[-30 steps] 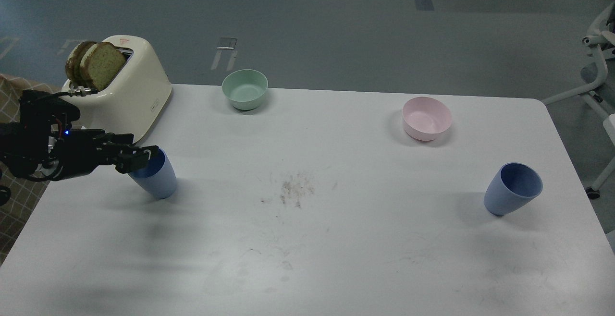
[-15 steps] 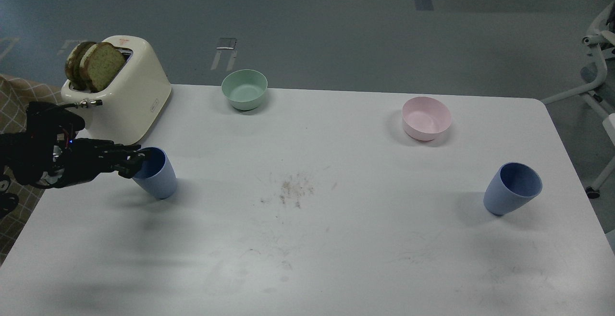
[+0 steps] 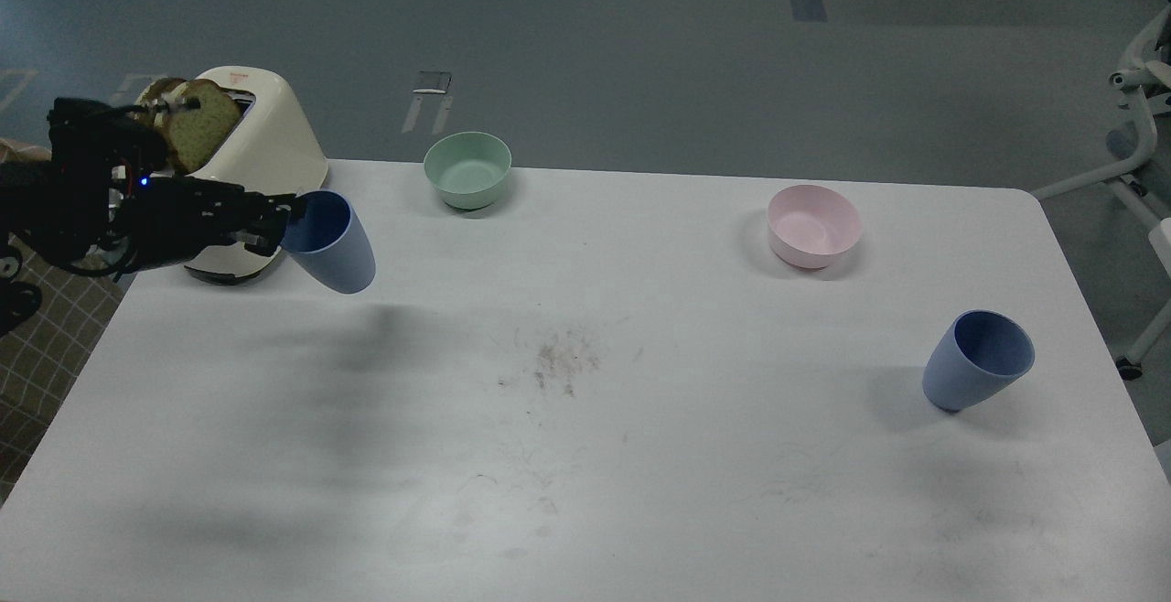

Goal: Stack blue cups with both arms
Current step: 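Lift the blue cup and carry it to the table center, set it down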

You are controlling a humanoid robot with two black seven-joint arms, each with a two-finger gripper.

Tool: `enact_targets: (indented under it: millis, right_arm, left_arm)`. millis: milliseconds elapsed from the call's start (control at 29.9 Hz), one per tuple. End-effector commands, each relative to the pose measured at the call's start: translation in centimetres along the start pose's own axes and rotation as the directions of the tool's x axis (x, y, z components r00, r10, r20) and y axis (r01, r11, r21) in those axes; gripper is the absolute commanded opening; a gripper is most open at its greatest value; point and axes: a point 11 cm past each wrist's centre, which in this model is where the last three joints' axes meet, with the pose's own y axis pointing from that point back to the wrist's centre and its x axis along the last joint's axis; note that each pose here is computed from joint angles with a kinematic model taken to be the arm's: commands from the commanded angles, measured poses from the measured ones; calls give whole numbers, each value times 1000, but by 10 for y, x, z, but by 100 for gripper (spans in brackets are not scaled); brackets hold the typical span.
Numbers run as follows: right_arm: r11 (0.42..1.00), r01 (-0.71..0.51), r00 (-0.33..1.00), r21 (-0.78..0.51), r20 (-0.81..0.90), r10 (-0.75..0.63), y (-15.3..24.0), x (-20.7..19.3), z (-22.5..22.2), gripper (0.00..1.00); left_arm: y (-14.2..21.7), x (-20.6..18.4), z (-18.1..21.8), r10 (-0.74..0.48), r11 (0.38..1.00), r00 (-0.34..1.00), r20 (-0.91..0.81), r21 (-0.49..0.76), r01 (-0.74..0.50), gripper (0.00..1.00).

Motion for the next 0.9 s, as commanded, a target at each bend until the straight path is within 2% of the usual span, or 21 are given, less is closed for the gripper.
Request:
enact_targets:
  millis: [0,100,167,368,635,869]
  right_arm:
    - [999,-43,999,26,-2,43,11,15,-10,100]
    - [998,-58,998,31,-8,58,16,21,-14,100]
    - [996,-76,997,40,-10,76,21,27,-18,100]
    - [992,-110,994,60,-9,110,33,39,-24,100]
    - [989,-140,990,48,-15,141,46,49,-22,100]
    - [988,-144,989,52,-15,144,47,50,-24,100]
  left_arm:
    - [-38,62,79,100,978,991,89,-191,-81,0]
    - [-54,78,108,138,967,979,150,-234,-101,0]
    - [-80,82,151,139,949,964,227,-310,-64,0]
    - [-125,53,200,35,929,945,326,-359,90,0]
    - [-157,26,192,-48,944,948,314,-295,146,0]
    - [-161,11,190,-76,943,949,306,-286,168,0]
